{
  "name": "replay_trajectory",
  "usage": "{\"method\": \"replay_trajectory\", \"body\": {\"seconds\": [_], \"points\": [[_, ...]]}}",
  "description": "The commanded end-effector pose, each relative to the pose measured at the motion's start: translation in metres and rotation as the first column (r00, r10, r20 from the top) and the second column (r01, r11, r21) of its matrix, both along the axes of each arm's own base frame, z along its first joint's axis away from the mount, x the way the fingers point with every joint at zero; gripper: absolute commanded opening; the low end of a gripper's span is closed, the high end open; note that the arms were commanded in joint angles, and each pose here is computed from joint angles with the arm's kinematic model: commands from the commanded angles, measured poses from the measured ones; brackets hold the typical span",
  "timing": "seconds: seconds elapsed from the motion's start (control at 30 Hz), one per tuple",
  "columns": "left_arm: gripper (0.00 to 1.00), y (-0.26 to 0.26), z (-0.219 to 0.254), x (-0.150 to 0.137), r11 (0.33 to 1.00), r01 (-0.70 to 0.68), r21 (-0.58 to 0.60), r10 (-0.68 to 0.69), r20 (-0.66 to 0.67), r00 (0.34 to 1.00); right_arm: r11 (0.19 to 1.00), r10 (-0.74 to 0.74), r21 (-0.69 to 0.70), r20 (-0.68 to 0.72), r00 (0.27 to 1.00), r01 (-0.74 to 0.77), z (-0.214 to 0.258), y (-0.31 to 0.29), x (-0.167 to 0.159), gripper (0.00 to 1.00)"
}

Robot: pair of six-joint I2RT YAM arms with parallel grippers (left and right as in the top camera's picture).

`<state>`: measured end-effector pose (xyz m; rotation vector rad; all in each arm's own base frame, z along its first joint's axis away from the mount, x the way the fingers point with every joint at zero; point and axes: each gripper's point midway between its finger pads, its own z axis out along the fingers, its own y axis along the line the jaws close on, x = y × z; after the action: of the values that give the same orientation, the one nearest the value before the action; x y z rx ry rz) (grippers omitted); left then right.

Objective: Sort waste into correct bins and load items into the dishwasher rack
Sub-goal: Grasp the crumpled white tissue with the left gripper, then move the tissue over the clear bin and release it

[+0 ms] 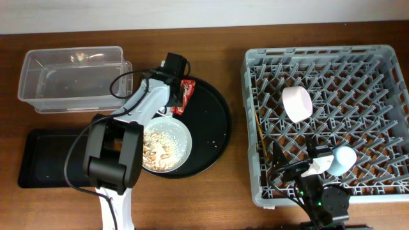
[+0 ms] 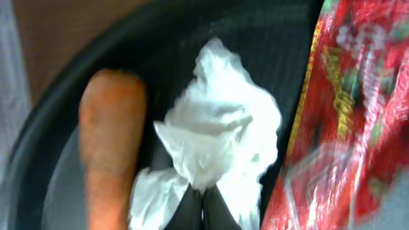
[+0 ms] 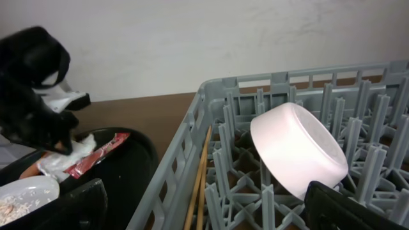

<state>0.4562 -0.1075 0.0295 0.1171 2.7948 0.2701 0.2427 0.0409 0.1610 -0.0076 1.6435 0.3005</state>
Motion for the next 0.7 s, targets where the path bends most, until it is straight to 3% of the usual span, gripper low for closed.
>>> {"method": "replay_trajectory", "body": {"seconds": [0.0, 0.1, 0.17, 0.3, 0.37, 0.4, 0.43, 0.47, 0.53, 0.57, 0.63, 0.67], "points": [[0.0, 0.001, 0.085, 0.012, 1.0, -0.009, -0.028, 0.012, 0.115, 0.993, 1.0, 0.003, 0.007, -0.003, 1.0, -0.003, -0.002, 0.0, 0.0, 0.98], [0.0, 0.025, 0.132, 0.014, 0.997, -0.054, -0.052, 0.064, 0.2, 0.978, 1.0, 0.003, 0.007, -0.003, 1.0, -0.003, -0.002, 0.0, 0.0, 0.98], [0.0, 0.067, 0.135, 0.02, 0.987, -0.156, -0.035, 0.16, 0.214, 0.964, 1.0, 0.003, 0.007, -0.004, 1.0, -0.003, -0.002, 0.0, 0.0, 0.98], [0.0, 0.15, 0.148, 0.049, 0.938, -0.325, -0.121, 0.347, 0.325, 0.88, 1.0, 0.003, 0.007, -0.003, 1.0, -0.003, -0.002, 0.0, 0.0, 0.98], [0.0, 0.174, 0.134, 0.05, 0.921, -0.36, -0.151, 0.389, 0.297, 0.872, 1.0, 0.003, 0.007, -0.003, 1.0, -0.003, -0.002, 0.0, 0.0, 0.98], [0.16, 0.183, 0.128, 0.054, 0.914, -0.375, -0.152, 0.404, 0.301, 0.864, 1.0, 0.003, 0.007, -0.004, 1.0, -0.003, -0.002, 0.0, 0.0, 0.98], [0.53, 0.19, 0.124, 0.059, 0.91, -0.385, -0.155, 0.415, 0.309, 0.856, 1.0, 0.003, 0.007, -0.003, 1.0, -0.003, -0.002, 0.0, 0.0, 0.98], [0.79, 0.192, 0.126, 0.062, 0.913, -0.377, -0.154, 0.407, 0.323, 0.854, 1.0, 0.003, 0.007, -0.003, 1.0, -0.003, -0.002, 0.0, 0.0, 0.98], [0.92, 0.18, 0.138, 0.065, 0.94, -0.306, -0.152, 0.34, 0.332, 0.88, 1.0, 0.003, 0.007, -0.003, 1.0, -0.003, -0.002, 0.0, 0.0, 0.98], [0.94, 0.168, 0.149, 0.062, 0.95, -0.272, -0.15, 0.308, 0.329, 0.893, 1.0, 0.003, 0.007, -0.004, 1.0, -0.003, -0.002, 0.0, 0.0, 0.98], [0.94, 0.143, 0.158, 0.054, 0.959, -0.22, -0.177, 0.266, 0.304, 0.915, 1.0, 0.003, 0.007, -0.003, 1.0, -0.003, -0.002, 0.0, 0.0, 0.98], [0.89, 0.106, 0.156, 0.047, 0.957, -0.132, -0.259, 0.199, 0.255, 0.946, 1.0, 0.003, 0.007, -0.003, 1.0, -0.003, -0.002, 0.0, 0.0, 0.98]]}}
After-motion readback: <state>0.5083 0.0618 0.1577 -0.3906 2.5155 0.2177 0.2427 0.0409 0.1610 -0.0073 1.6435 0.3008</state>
